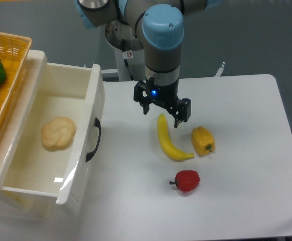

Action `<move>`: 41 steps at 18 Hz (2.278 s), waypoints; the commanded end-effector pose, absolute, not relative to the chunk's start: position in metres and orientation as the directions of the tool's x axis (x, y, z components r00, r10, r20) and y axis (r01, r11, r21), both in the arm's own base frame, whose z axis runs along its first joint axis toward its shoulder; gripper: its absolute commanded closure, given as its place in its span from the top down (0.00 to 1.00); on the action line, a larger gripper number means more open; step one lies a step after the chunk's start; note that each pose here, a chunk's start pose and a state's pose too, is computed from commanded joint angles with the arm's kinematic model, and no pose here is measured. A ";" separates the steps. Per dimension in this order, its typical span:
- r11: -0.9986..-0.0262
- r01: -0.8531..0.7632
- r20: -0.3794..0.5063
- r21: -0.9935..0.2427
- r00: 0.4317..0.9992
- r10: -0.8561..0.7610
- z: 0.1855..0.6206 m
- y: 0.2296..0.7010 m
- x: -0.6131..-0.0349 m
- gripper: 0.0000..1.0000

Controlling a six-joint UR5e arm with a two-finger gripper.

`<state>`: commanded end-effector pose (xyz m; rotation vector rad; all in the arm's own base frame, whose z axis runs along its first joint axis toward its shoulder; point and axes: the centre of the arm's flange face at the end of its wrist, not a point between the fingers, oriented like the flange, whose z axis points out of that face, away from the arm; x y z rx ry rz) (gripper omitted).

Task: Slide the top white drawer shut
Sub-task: 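Raise the gripper and move it above the banana, then lower the gripper and swing it toward the open drawer's front face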

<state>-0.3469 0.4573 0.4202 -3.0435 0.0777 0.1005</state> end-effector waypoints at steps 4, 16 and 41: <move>-0.998 -0.042 -0.063 -0.056 0.997 -0.038 0.406 0.455 -0.352 1.00; -0.966 0.256 -0.007 -0.029 0.967 0.256 0.371 0.449 -0.370 1.00; -0.935 0.352 0.149 -0.052 0.928 0.341 0.324 0.513 -0.336 1.00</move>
